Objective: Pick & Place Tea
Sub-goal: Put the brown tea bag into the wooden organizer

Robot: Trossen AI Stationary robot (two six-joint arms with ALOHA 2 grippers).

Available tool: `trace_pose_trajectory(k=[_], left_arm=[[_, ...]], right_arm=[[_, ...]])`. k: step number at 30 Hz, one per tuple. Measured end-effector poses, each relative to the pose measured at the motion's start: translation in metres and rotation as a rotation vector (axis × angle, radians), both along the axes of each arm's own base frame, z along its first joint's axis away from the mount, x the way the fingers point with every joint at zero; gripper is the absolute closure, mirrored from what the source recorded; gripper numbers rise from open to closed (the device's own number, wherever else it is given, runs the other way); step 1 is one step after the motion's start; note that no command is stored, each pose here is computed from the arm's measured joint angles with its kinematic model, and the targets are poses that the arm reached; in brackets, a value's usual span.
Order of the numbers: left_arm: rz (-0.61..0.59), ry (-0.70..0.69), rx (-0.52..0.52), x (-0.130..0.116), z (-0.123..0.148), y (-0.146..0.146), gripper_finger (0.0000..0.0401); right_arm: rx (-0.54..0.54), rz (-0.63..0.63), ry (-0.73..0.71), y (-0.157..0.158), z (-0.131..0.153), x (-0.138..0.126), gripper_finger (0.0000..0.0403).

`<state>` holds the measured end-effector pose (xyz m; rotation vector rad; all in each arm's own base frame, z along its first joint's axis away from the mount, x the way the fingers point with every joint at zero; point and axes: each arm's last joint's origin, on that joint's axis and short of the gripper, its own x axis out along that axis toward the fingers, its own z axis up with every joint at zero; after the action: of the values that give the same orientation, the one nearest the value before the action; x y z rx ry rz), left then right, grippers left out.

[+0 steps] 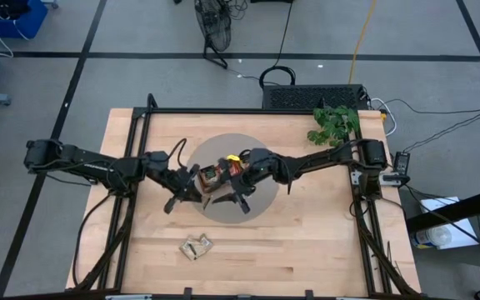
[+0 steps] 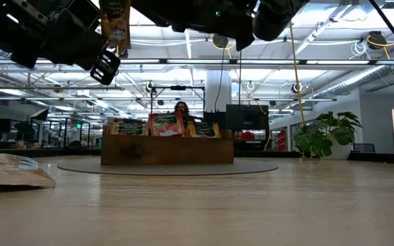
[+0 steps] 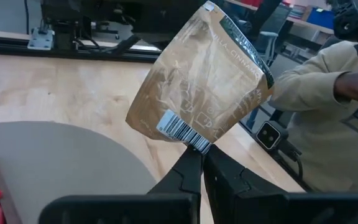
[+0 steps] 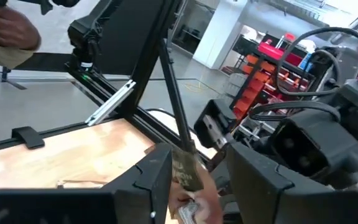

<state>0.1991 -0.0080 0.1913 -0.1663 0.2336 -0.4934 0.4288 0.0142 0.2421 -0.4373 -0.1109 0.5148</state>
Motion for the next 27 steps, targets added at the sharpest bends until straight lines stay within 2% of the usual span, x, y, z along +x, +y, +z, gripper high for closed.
trace_pose_trajectory(k=[6, 9, 15, 19, 23, 27], left_arm=[[0.002, 0.004, -0.005, 0.0, 0.0, 0.0, 0.0386], [0.002, 0.012, -0.007, 0.0, -0.001, 0.0, 0.0386], [0.003, 0.012, -0.007, 0.0, -0.001, 0.0, 0.0386], [0.004, 0.019, -0.008, 0.0, -0.001, 0.0, 0.0386], [0.004, 0.018, -0.008, 0.0, -0.001, 0.0, 0.0386], [0.004, 0.017, -0.001, 0.0, -0.001, 0.0, 0.0386]], right_arm=[[0.013, 0.002, 0.031, 0.001, -0.013, 0.011, 0.0268], [-0.02, 0.0, 0.031, 0.001, -0.018, 0.013, 0.0269], [-0.026, 0.005, -0.004, 0.001, -0.012, 0.012, 0.0283], [-0.032, 0.005, -0.008, 0.001, -0.011, 0.012, 0.0314], [-0.078, 0.017, -0.028, 0.002, -0.012, 0.012, 0.0383], [-0.091, 0.037, -0.008, 0.004, -0.015, 0.011, 0.0401]])
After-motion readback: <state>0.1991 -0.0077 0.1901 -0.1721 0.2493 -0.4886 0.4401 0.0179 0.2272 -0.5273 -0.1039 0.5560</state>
